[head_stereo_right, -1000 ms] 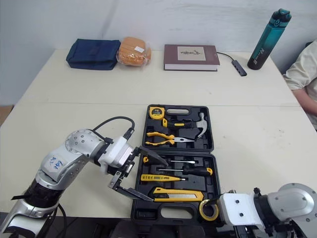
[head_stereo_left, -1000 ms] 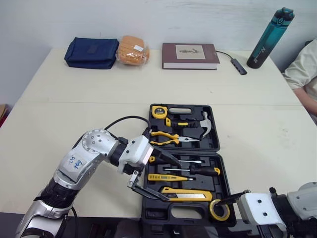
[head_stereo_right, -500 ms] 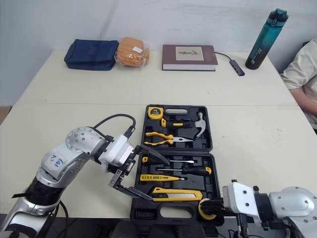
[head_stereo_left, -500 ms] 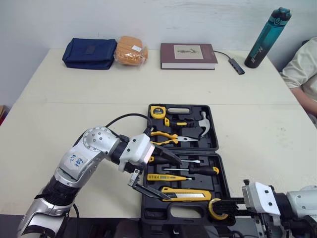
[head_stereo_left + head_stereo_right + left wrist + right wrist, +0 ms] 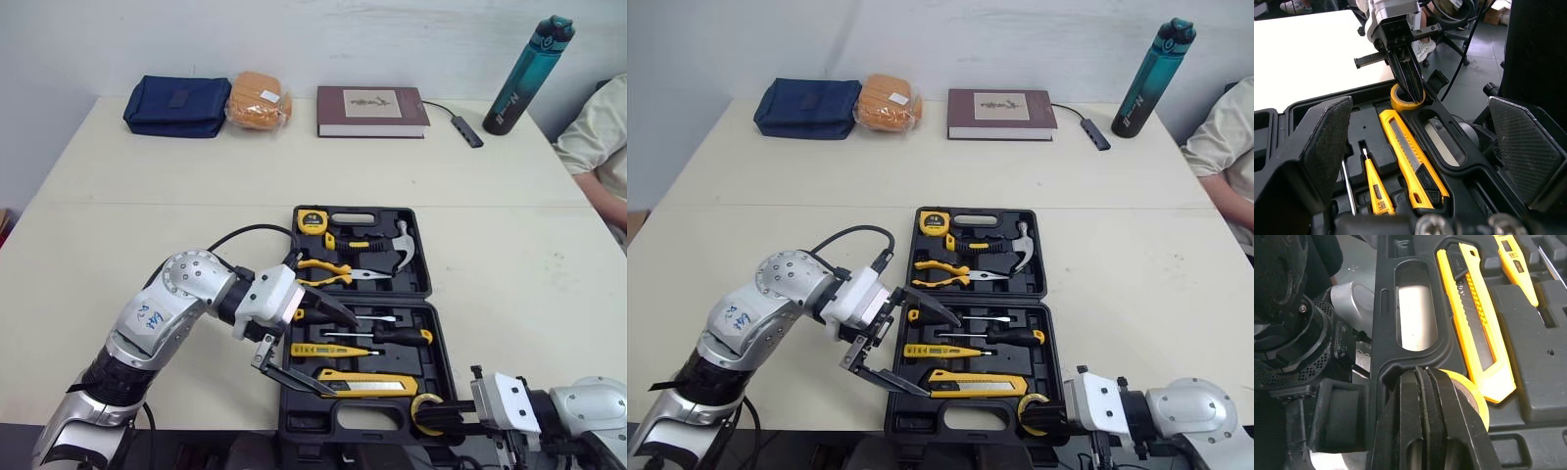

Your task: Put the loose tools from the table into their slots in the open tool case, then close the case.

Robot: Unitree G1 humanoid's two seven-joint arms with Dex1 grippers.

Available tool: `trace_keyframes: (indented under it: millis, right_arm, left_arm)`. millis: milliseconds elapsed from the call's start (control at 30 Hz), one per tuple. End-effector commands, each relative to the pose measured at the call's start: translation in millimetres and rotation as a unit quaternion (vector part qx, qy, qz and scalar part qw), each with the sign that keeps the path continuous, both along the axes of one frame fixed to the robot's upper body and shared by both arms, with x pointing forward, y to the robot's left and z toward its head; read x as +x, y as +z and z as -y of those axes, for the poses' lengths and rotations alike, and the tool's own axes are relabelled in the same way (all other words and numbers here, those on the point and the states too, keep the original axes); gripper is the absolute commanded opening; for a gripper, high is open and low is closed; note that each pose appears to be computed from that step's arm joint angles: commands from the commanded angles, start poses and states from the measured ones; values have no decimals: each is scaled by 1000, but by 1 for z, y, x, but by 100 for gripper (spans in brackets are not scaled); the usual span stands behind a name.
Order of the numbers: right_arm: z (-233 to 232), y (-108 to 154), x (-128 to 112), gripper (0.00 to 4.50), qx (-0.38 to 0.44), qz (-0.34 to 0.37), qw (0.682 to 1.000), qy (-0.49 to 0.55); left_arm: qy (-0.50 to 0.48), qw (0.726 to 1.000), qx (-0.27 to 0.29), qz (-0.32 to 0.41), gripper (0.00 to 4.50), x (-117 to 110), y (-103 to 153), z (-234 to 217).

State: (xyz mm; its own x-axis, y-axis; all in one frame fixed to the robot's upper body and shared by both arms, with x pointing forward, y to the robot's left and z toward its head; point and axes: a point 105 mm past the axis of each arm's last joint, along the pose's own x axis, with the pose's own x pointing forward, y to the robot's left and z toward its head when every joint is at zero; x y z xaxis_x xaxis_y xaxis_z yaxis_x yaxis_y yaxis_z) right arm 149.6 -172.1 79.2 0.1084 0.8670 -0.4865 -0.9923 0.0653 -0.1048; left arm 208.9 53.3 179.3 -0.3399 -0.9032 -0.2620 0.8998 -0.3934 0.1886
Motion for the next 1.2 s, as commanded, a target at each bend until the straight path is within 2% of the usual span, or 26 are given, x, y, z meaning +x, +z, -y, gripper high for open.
trace_keyframes:
  millis: [33, 333, 767, 967, 1067, 1200]
  right_arm:
    - [21, -27, 2, 4, -33, -46, 997, -61]
    - [38, -27, 2, 4, -8, -50, 994, -96]
    - [46, -11, 7, 4, 16, -66, 990, -120]
    - [27, 11, 9, 4, 38, -46, 993, -99]
    - [21, 34, 8, 4, 45, -34, 994, -90]
    - [32, 67, 27, 4, 46, 1, 989, -142]
  left_arm:
    - [0, 1000, -2, 7, 450, 0, 1, -3]
    - [1, 1000, 1, 8, 450, 2, -2, -7]
    - [-2, 1000, -2, 18, 450, 5, -4, -7]
    - [0, 1000, -4, 23, 450, 8, -2, -4]
    - [20, 1000, -2, 22, 450, 12, -2, -5]
    - [90, 996, 16, 17, 450, 28, -5, -22]
